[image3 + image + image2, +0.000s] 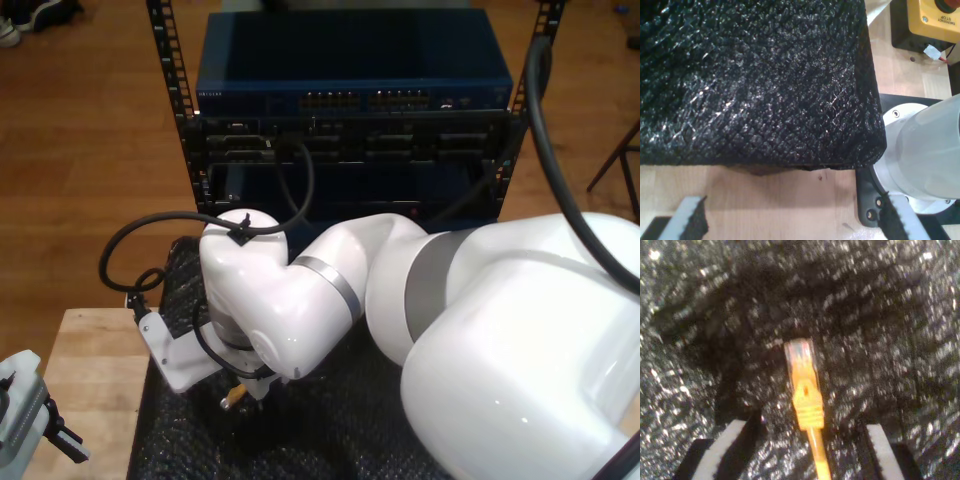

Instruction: Grab the cable and plug it in

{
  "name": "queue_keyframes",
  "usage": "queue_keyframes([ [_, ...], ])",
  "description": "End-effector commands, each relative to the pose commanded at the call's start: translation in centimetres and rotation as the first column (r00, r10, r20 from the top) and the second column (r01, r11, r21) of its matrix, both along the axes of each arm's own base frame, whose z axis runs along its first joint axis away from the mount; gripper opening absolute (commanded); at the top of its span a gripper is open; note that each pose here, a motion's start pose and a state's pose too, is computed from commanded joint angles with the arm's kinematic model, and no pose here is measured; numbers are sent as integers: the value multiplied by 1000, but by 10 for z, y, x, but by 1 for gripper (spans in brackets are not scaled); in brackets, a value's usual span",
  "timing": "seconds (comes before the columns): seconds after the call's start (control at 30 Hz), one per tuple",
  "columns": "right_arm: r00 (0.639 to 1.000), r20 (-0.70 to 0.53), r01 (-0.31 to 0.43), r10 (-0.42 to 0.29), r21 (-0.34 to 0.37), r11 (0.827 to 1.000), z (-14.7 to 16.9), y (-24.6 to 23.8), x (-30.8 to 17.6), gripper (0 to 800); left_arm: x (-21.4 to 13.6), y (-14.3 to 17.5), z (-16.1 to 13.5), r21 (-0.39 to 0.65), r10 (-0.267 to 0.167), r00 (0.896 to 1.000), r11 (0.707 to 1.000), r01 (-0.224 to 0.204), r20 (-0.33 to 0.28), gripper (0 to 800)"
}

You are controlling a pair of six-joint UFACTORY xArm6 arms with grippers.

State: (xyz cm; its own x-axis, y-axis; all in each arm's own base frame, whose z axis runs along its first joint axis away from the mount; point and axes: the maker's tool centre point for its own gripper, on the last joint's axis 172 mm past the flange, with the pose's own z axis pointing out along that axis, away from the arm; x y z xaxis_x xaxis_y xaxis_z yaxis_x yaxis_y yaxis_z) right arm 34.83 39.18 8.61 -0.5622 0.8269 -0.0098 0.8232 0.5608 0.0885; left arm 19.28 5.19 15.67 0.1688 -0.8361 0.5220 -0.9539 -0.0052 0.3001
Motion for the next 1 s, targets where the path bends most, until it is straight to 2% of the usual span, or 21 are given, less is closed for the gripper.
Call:
queue_keyframes([
  [0.03,1000,1,-5,5,1,1000,0,2,-2,480,0,0,0,-1,1,1000,1000,-1,1,800],
  [1.0,1000,9,-22,22,1,1000,-3,5,-5,414,0,0,0,-1,1,1000,1000,-1,1,800],
])
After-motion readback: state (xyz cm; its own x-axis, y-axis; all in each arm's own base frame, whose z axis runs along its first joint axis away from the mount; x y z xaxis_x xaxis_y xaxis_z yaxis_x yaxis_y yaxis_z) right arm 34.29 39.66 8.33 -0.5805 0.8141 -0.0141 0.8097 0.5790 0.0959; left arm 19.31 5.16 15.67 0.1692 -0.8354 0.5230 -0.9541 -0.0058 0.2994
